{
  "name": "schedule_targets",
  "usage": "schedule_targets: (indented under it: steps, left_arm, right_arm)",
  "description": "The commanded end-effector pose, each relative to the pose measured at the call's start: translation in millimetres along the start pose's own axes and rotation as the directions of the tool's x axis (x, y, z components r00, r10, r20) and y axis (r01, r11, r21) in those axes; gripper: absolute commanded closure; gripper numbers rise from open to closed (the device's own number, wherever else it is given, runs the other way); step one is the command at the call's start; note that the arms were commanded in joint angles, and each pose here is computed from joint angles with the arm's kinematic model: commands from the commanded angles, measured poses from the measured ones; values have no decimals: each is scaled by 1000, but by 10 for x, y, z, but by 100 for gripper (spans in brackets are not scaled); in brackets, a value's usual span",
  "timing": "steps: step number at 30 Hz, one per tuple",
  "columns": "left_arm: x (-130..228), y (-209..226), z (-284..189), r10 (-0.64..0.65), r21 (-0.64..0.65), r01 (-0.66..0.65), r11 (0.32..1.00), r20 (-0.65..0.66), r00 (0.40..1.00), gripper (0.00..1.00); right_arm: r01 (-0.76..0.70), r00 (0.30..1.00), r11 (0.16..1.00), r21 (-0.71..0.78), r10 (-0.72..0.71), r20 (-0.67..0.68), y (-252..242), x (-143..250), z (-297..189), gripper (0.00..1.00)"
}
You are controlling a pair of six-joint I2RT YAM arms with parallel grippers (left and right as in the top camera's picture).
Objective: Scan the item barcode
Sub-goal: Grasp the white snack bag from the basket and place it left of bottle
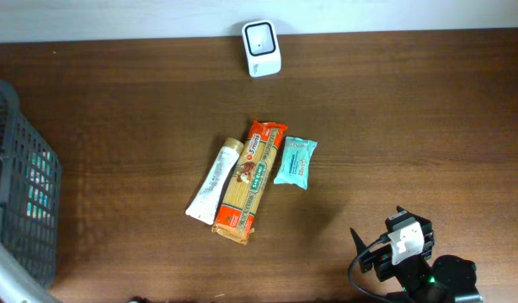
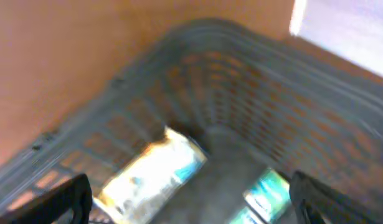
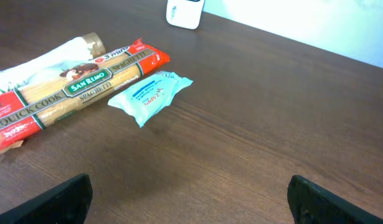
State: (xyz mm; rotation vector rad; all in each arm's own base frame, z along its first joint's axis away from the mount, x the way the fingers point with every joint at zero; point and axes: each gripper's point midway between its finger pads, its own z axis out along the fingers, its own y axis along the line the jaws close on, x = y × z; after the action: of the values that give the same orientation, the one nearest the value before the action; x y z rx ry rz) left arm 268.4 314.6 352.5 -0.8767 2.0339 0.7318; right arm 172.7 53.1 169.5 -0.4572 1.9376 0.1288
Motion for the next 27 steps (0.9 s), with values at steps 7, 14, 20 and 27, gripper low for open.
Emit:
schedule_targets:
  steps: [7,14,20,27]
  left_arm:
    - [731,-99,1268,275,128,-251,959,-234,933,5]
    - [1347,87,1838,491,226,-437,871,-344,800,4]
    - [1596,284,2068,474,221,-419,881,-393,788,9]
    - [1506,356,2144,490,193,-451,872,-358,795,8]
  right_arm:
    - [-2,1000,1000,9,2,10,-14,-27,-19,1]
    - [-2,1000,1000,9,2,10,-14,-27,-19,1]
    - [-2,1000,1000,9,2,10,-14,-27,-19,2]
    - [-2,1000,1000,9,2,10,-14,-27,-19,1]
